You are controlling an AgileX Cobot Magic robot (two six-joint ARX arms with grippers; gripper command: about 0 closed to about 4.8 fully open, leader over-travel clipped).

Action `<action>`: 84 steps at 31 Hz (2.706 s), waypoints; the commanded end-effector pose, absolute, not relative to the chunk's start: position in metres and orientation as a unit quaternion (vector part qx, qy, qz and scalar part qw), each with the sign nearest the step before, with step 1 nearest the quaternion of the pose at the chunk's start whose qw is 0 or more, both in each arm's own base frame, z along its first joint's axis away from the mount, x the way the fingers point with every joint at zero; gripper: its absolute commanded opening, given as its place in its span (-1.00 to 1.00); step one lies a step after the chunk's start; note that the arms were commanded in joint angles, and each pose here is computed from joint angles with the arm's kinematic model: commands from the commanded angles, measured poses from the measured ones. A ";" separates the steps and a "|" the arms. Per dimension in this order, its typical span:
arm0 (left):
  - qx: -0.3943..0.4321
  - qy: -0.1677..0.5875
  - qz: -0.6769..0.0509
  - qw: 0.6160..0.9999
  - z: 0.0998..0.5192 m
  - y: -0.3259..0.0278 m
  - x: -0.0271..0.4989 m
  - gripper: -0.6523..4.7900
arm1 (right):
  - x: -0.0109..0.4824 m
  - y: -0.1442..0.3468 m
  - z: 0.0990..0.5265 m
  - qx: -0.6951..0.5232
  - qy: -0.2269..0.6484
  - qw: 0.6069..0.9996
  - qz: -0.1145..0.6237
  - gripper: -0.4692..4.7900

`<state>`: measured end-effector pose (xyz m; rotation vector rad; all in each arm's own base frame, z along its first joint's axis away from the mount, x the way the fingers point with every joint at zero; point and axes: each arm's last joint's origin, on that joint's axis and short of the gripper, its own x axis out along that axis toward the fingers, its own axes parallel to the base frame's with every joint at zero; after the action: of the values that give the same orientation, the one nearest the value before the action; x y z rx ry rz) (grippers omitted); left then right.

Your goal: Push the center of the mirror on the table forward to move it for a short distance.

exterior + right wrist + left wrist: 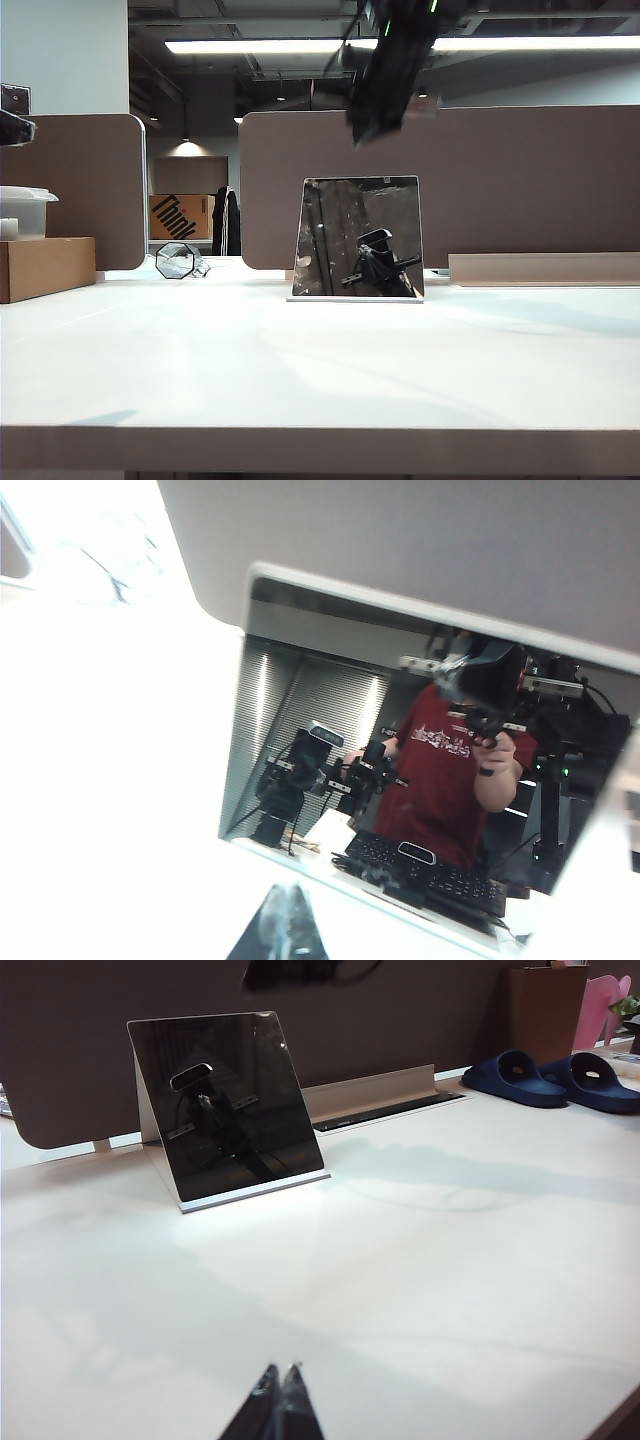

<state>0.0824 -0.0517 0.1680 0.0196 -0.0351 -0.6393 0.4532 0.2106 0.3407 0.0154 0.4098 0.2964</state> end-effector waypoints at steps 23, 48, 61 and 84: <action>0.015 -0.017 -0.019 1.000 0.169 0.005 0.097 -0.78 | 0.094 0.041 0.580 0.012 -0.001 0.986 0.169 -0.84; 0.015 -0.018 -0.029 0.999 0.169 0.004 0.097 -0.78 | -0.005 -0.004 0.401 0.027 -0.096 0.975 0.198 -0.84; 0.015 -0.018 -0.046 0.999 0.169 0.000 0.097 -0.78 | 0.046 0.019 0.320 0.029 -0.096 0.978 0.183 -0.84; 0.015 -0.018 -0.046 0.999 0.169 0.000 0.097 -0.78 | 0.055 0.022 0.278 -0.069 0.050 0.983 0.163 -0.82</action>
<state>0.0972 0.0004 0.1679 0.0284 -0.0276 -0.0878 0.0548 0.0229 0.2736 -0.1111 0.1415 0.3509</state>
